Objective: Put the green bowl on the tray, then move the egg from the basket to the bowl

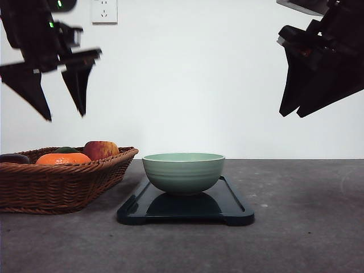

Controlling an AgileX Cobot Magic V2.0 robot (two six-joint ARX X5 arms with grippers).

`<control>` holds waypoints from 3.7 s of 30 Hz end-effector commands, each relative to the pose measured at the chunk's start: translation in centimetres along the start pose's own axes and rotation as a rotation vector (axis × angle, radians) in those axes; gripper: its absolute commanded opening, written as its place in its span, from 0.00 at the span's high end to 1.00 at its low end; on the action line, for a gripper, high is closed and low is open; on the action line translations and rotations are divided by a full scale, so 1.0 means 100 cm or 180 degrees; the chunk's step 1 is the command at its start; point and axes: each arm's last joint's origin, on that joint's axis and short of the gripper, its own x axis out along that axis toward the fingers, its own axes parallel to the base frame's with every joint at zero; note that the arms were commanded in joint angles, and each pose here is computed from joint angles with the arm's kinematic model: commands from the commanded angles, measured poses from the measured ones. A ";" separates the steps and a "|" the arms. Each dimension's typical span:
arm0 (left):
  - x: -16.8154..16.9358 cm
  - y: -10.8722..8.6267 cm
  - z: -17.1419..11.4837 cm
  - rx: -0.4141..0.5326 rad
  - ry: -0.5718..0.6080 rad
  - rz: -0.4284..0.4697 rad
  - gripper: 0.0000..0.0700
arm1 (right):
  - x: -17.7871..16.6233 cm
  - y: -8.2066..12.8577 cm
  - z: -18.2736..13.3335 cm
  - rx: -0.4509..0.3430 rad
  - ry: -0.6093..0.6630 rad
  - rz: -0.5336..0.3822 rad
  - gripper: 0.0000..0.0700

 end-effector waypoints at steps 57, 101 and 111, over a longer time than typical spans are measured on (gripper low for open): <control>0.091 0.006 -0.001 -0.0016 0.0674 0.0224 0.73 | 0.001 0.001 0.003 0.0039 -0.0070 0.0017 0.69; -0.027 -0.099 0.018 0.0810 -0.0509 -0.0456 0.66 | 0.001 0.001 0.003 0.0037 -0.0072 0.0023 0.69; -0.014 -0.122 0.018 0.0902 -0.0574 -0.0571 0.66 | 0.001 0.002 0.003 0.0036 -0.0069 0.0032 0.69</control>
